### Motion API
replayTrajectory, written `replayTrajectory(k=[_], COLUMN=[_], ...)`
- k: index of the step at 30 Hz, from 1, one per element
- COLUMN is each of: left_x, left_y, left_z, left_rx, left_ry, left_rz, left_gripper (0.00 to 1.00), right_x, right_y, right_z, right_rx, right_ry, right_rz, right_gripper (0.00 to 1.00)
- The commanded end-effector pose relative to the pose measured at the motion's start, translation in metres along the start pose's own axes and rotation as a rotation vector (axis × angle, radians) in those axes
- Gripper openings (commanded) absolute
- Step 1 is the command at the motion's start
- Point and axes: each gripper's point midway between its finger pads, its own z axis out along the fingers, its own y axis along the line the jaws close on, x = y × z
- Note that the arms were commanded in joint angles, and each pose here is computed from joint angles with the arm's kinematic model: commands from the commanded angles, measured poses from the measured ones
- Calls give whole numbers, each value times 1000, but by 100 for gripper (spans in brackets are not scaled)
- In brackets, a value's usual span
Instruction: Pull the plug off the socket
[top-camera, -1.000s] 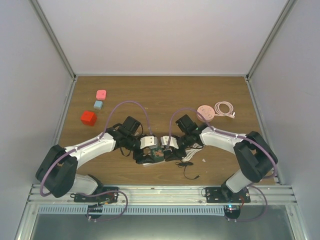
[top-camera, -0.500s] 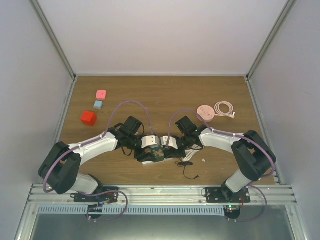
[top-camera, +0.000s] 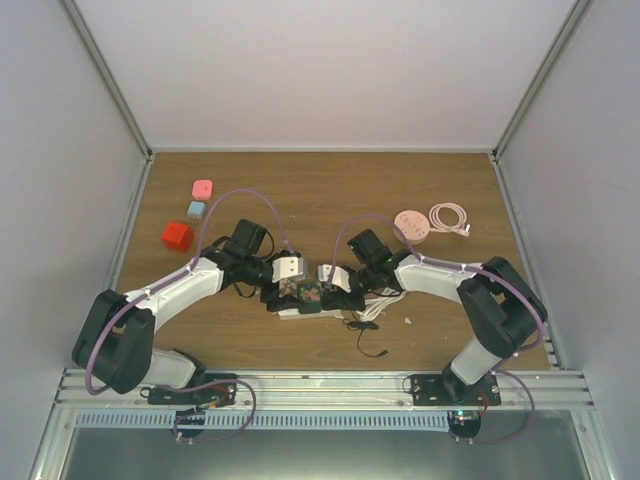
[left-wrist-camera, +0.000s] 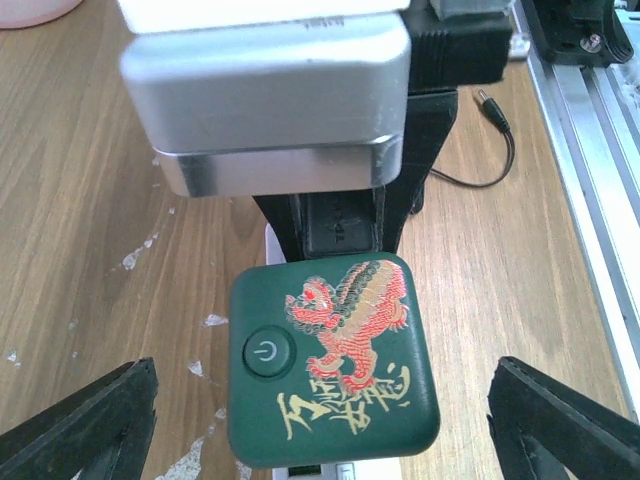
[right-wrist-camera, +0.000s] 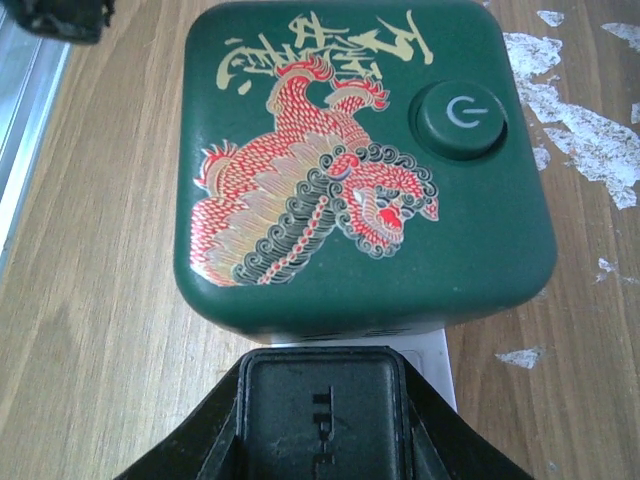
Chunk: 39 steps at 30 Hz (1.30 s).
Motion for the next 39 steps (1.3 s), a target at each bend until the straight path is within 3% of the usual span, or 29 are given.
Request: replayTrajectory(k=[1,5,10,13,17,21,32,39], left_x=[-4,2,6,5,6,-2,-23,-20], left_y=[-1,-10,-6,-6,-3,-7,-13,-12], left_z=[2,12,21,22,21,14,-3,-10], left_rx=[-1,36,35,33,3,-5,-5,3], left_ry=[-36,-25,-9,-11,-12,-46,-124,-108], left_rz=[54,38,-19,-26,-20,7,43,41], left_gripper=[96,99,92,84,64,55,44,38], right_x=[-7,-8,-8,-7,-4,-2,1,1], right_y=[-9,-9,-8,-7,-8,-6,-6,-5], right_z=[6,8,10,11,14,16,16,17], right_rx=[23,26,28,26,19,2,5,0], right_ry=[-6,2,6,10,25,31,44,44], right_rz=[-3,-9,-16,-14,-3,15,19,17], right_gripper=[17,17,17,17,17,17,17,17])
